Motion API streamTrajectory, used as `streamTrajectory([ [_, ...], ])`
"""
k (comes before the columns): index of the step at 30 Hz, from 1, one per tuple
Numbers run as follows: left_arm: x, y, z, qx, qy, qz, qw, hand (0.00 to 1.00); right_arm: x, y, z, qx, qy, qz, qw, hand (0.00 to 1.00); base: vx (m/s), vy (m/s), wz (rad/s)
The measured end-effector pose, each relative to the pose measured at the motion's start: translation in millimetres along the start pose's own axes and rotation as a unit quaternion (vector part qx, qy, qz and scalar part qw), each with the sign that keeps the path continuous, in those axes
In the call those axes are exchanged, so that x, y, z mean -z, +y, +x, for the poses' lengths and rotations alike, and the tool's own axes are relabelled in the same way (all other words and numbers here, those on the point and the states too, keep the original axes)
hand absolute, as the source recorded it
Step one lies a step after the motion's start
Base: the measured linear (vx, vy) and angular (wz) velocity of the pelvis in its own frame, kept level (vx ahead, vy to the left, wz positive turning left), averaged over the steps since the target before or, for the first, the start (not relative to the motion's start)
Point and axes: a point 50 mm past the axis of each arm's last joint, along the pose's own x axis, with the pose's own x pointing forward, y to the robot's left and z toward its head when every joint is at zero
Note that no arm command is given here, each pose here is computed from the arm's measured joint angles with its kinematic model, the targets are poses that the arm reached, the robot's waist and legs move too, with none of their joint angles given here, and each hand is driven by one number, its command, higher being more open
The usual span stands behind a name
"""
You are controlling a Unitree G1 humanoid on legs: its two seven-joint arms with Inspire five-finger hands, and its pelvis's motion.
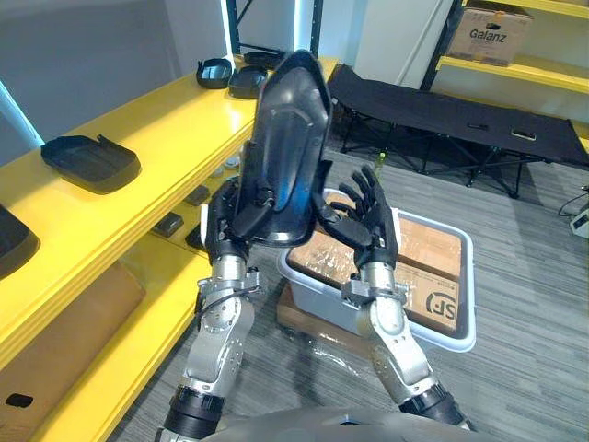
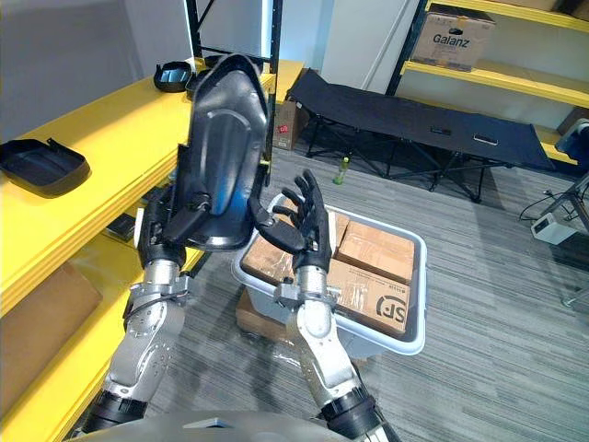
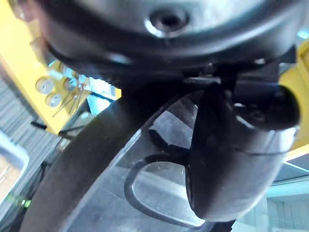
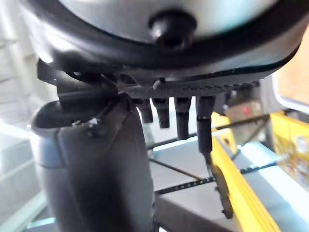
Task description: Walk over and take three plastic housings, then place them on the shelf
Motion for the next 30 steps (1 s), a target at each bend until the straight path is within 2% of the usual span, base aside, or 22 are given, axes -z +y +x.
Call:
streamTrajectory([
  [2, -5, 20, 2, -0.090, -0.033, 0.040, 0.995, 0.00, 2, -26, -3, 0.061, 0.018, 0.012, 0.998, 1.00, 0.00, 0.000, 0.00],
  [5, -8, 52, -4, -0.186, -0.058, 0.106, 0.975, 0.00, -1, -53, -8, 0.117, 0.018, 0.016, 0.993, 1.00, 0.00, 0.000, 0.00],
  [9, -6, 73, -15, -0.247, -0.063, 0.158, 0.954, 0.00, -7, -64, -7, 0.141, 0.006, 0.014, 0.990, 1.00, -0.01, 0.012, -0.03],
  [15, -6, 76, -16, -0.257, -0.063, 0.149, 0.953, 0.00, 0, -64, -10, 0.129, 0.040, 0.007, 0.991, 1.00, -0.01, 0.015, -0.04],
  [19, -12, 78, -21, -0.243, -0.096, 0.063, 0.963, 0.00, 3, -70, -17, 0.100, 0.047, 0.011, 0.994, 1.00, 0.00, 0.013, -0.03],
  [22, -18, 78, -25, -0.238, -0.124, 0.047, 0.962, 0.00, -1, -66, -17, 0.074, 0.022, 0.059, 0.995, 1.00, 0.01, 0.010, 0.01],
  [24, -31, 81, -29, -0.236, -0.146, 0.028, 0.960, 0.00, -3, -59, -15, 0.040, 0.004, 0.076, 0.996, 1.00, 0.01, 0.012, 0.02],
  [30, -92, 81, -46, -0.216, -0.308, -0.040, 0.926, 0.00, -6, -15, 1, -0.053, -0.011, 0.090, 0.994, 1.00, 0.01, 0.014, 0.27],
])
